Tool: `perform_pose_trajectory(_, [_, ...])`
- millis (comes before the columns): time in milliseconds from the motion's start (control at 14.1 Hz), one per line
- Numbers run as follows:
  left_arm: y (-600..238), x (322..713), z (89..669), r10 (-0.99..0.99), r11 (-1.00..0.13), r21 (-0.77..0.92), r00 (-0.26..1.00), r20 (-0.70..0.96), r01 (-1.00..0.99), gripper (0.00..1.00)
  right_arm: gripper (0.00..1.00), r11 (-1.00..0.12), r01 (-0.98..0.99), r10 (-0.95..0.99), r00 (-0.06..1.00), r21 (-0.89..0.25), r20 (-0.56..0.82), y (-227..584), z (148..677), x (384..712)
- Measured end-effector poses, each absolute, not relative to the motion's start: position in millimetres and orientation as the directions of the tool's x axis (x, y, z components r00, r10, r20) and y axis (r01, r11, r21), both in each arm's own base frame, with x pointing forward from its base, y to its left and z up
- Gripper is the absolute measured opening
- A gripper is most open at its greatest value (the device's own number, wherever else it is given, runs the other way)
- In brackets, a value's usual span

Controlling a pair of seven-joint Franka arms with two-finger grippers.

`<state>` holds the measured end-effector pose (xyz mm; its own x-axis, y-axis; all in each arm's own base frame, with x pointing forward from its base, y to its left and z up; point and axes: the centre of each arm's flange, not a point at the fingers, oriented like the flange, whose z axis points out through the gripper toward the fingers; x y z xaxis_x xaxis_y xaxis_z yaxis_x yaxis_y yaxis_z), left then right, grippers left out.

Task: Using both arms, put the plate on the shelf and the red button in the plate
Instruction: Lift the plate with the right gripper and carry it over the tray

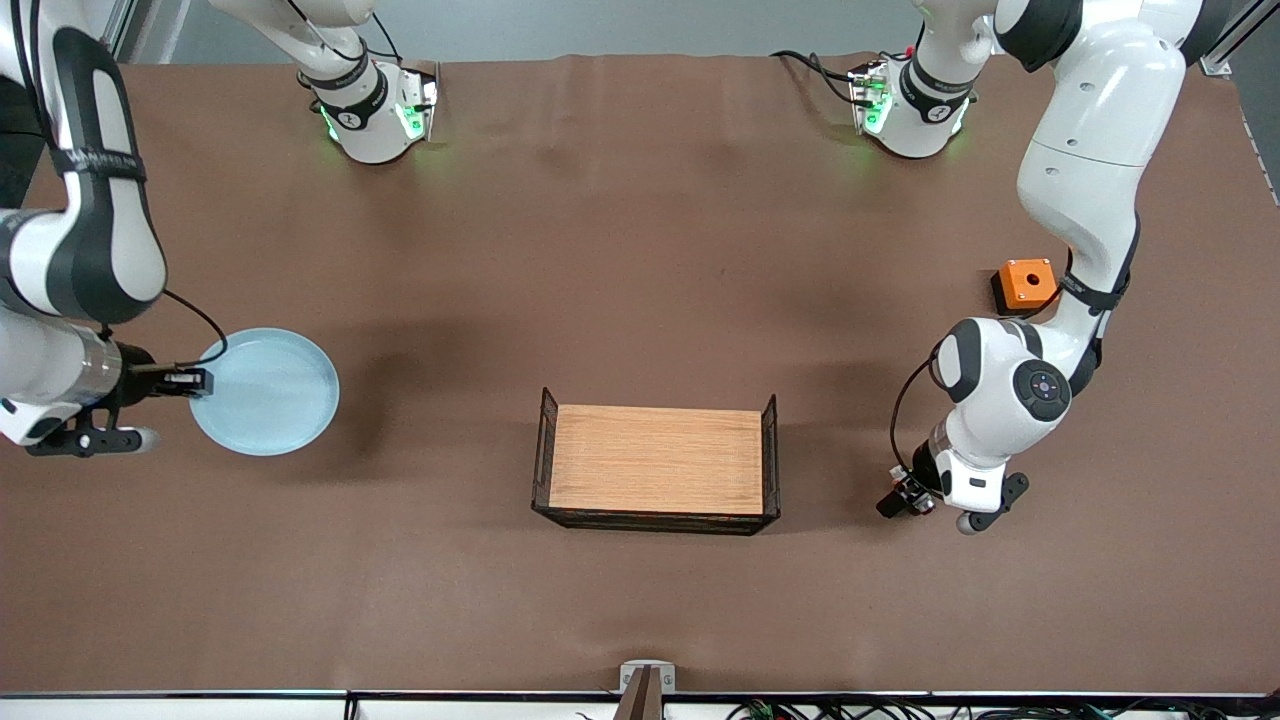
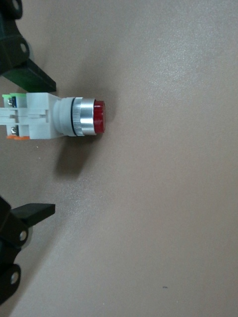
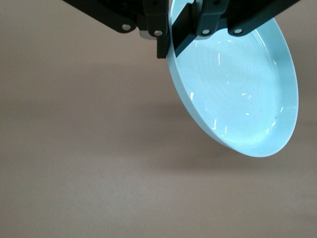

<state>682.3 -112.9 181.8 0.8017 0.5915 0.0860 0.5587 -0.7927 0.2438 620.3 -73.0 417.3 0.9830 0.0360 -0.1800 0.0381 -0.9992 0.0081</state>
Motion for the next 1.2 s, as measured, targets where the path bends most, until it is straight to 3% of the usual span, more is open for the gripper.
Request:
perform_pose_trajectory(142, [-112.8,682.4,181.9,0.592,-0.793,0.244,0.801,0.087,0.559,0.91,0.07,-0.999,0.023,0.028,0.981,-0.028,-0.192,-64.8,441.6,608.9])
perform_pose_trajectory(212, [-112.5,682.5,182.1,0.592,-0.792,0.244,0.801,0.087,0.559,0.84,0.07,-0.999,0.005,0.014,0.980,-0.044,-0.199,-61.4,451.6,603.6])
perform_pose_trajectory(283, [-112.5,682.5,182.1,0.592,-0.792,0.244,0.801,0.087,0.559,0.71,0.07,-0.998,-0.021,-0.009,0.978,-0.056,-0.206,-58.1,460.2,598.9])
perform_pose_trajectory(496, [-112.6,682.4,182.1,0.592,-0.793,0.244,0.801,0.087,0.559,0.63,0.07,-0.986,-0.146,-0.120,0.960,-0.087,-0.252,-27.8,486.4,582.7])
perform_pose_trajectory(637, [-112.6,682.4,182.1,0.591,-0.793,0.244,0.802,0.088,0.558,0.59,0.07,-0.965,-0.256,-0.233,0.934,-0.052,-0.270,26.3,515.2,566.8])
perform_pose_trajectory(708, [-112.7,682.3,182.0,0.590,-0.794,0.243,0.803,0.088,0.557,0.48,0.07,-0.950,-0.312,-0.294,0.918,-0.026,-0.265,64.2,531.2,555.9])
perform_pose_trajectory(779, [-113.7,681.7,181.5,0.585,-0.798,0.240,0.806,0.090,0.552,0.48,0.07,-0.934,-0.358,-0.346,0.903,-0.003,-0.254,103.5,544.7,543.7])
perform_pose_trajectory(920, [-117.4,680.3,181.0,0.552,-0.824,0.217,0.827,0.104,0.523,0.33,0.07,-0.888,-0.459,-0.452,0.863,0.024,-0.227,180.8,564.5,518.5])
perform_pose_trajectory(1204, [-117.5,680.1,193.5,0.523,-0.847,0.161,0.849,0.078,0.506,0.34,0.07,-0.718,-0.696,-0.683,0.706,-0.002,-0.187,289.1,588.8,488.8])
